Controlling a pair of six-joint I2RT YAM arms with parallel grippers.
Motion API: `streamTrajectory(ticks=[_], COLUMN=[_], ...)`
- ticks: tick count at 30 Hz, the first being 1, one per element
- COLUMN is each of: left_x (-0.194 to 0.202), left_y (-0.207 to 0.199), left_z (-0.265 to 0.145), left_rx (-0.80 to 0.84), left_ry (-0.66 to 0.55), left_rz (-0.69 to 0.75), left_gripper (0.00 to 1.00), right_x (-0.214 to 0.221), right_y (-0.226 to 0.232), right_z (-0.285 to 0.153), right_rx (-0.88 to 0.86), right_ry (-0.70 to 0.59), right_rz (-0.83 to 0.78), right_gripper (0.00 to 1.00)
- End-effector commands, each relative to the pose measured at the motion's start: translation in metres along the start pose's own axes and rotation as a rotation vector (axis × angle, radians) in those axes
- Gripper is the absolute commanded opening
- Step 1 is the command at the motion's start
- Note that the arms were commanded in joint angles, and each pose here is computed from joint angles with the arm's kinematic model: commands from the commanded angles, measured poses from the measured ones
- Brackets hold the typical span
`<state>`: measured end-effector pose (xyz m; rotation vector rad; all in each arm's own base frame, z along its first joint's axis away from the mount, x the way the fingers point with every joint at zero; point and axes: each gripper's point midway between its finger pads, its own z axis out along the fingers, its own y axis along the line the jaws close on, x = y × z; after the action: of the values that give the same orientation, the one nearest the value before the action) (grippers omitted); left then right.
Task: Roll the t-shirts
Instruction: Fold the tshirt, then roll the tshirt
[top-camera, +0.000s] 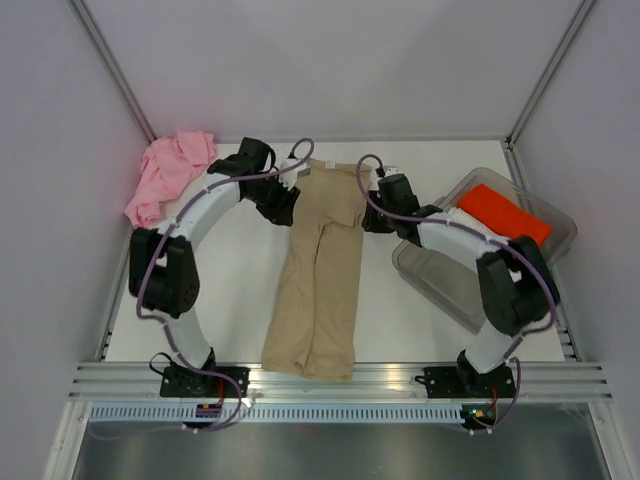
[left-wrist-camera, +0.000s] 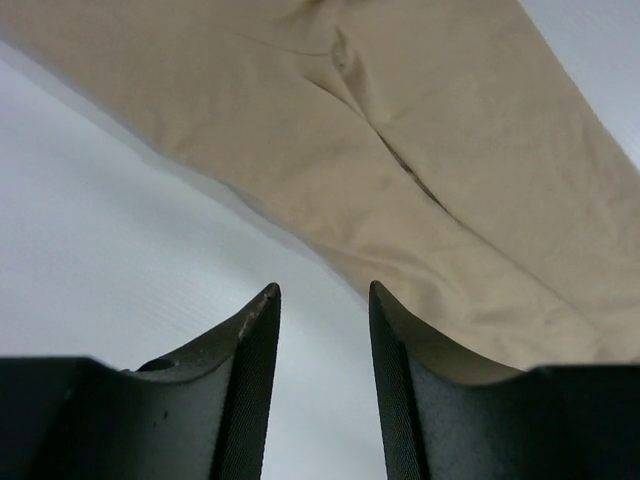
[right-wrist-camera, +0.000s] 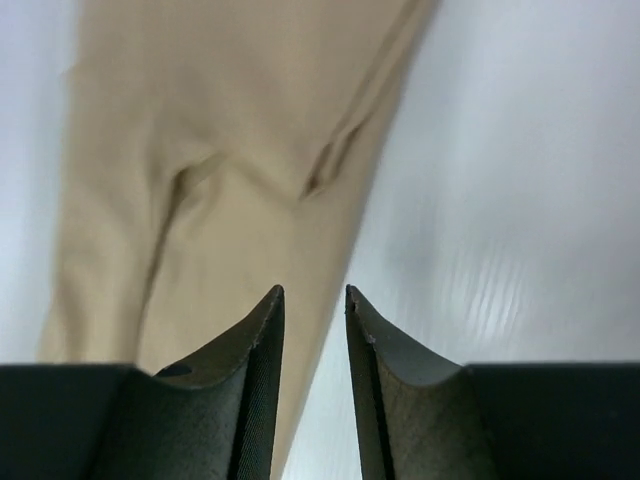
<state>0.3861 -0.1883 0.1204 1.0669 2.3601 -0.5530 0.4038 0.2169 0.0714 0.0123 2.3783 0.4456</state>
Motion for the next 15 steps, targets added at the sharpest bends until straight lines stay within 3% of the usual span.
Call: streamTrajectory(ticks=[1, 3, 4, 6, 10, 11, 13, 15], left_x=[0.021, 0.071, 0.074, 0.114, 0.158, 0.163, 0.193, 0.217], left_y=[-0.061, -0.087, -0.106, -0.13, -0.168, -0.179, -0.188, -0.19], left_z=[-0.046, -0.044, -0.06, -0.063, -0.088, -0.097, -0.098, -0.091], left_rx=[0.087, 0.16, 0.159, 0.229, 0.323, 0.337, 0.376, 0.398], left_ry=[0.006, 0.092, 0.055, 0.091, 0.052, 0.005, 0.025, 0.054], left_rz=[0.372, 0.5, 0.587, 0.658, 0.739, 0.783, 0.839, 0.866], left_gripper=[0.47, 0.47, 0.48, 0.48, 0.52, 0.53, 0.55, 0.55], right_x=[-0.012, 0.016, 0.023, 0.047, 0.079, 0.09, 0.117, 0.162], right_y=[0.04, 0.071, 0.081, 0.099, 0.118, 0.124, 0.124, 0.121], right_z=[-0.093, -0.118, -0.14, -0.165, -0.219, -0.227, -0.231, -0.229], right_rx=[-0.05, -0.175, -0.238, -0.333, -0.526, -0.574, -0.632, -0.745], right_ry=[-0.151, -0.137, -0.161, -0.159, -0.23, -0.248, -0.26, -0.153], right_rz=[-0.311, -0.466, -0.519, -0.667, -0.894, -0.955, -1.076, -1.231], right_gripper=[0.37, 0.39, 0.41, 0.47, 0.49, 0.53, 0.55, 0.51])
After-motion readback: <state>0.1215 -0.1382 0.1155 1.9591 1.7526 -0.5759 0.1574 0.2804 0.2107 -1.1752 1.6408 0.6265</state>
